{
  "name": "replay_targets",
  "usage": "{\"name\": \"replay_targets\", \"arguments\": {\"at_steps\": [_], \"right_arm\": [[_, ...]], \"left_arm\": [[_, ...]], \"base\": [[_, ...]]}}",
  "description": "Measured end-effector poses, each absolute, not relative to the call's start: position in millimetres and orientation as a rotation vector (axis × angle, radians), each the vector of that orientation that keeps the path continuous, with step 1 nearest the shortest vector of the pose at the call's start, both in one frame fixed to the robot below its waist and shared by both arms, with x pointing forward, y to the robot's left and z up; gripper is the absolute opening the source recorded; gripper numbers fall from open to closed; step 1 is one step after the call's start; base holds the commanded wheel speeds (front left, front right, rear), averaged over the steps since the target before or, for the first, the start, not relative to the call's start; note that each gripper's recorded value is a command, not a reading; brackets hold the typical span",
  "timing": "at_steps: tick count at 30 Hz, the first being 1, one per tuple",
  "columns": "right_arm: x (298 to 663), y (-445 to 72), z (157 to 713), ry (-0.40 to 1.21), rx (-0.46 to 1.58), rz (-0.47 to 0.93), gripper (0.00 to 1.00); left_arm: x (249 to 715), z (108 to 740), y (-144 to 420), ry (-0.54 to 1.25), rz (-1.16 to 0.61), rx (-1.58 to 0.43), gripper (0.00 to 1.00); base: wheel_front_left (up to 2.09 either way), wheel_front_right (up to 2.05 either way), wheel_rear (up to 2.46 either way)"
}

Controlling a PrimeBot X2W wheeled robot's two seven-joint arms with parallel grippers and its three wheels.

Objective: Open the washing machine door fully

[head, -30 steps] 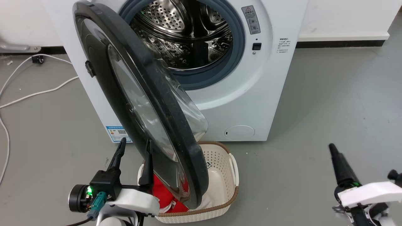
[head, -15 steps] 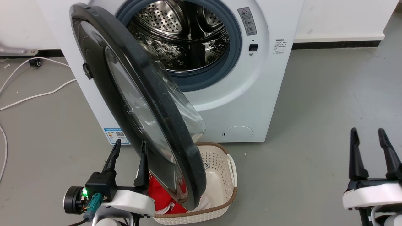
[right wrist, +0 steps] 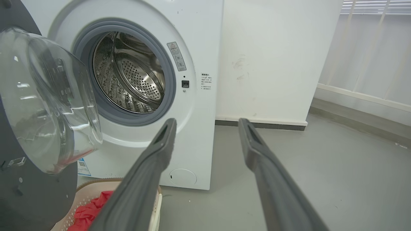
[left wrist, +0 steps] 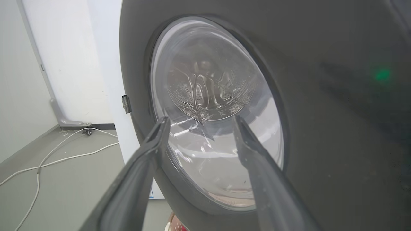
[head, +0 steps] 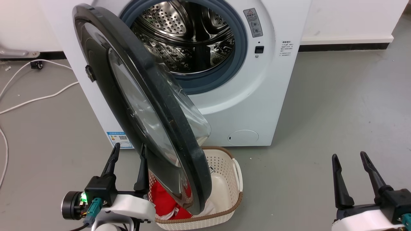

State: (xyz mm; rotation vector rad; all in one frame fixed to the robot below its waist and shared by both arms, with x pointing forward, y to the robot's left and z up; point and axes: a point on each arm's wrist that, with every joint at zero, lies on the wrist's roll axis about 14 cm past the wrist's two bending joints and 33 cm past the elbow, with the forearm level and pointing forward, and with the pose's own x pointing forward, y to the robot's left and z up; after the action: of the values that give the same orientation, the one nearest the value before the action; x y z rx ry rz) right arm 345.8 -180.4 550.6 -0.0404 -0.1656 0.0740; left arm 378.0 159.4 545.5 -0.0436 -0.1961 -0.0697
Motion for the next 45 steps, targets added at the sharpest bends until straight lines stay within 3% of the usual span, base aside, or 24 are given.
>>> {"name": "replay_targets", "arguments": {"at_steps": [23,25,37,45], "right_arm": [[347,-185,543,-0.148,0.001,0.059,1.00],[347,-185,542,-0.148,0.001,0.059,1.00],[347,-184,541,-0.146,0.002,0.061,1.00],[347,-185,541,-0.145,0.000,0.059,1.00]], "left_arm": [[379,542,158,-0.187,-0.081,-0.036,1.00],[379,542,158,-0.185,-0.081,-0.036,0.02],[380,543,160,-0.190,-0.077,-0.037,0.00],[379,580,166,-0.304,-0.054,-0.032,0.00]], "base": [[0.00,0.00,0.00],[0.00,0.00,0.00],[0.00,0.00,0.00],[0.00,0.00,0.00]]}}
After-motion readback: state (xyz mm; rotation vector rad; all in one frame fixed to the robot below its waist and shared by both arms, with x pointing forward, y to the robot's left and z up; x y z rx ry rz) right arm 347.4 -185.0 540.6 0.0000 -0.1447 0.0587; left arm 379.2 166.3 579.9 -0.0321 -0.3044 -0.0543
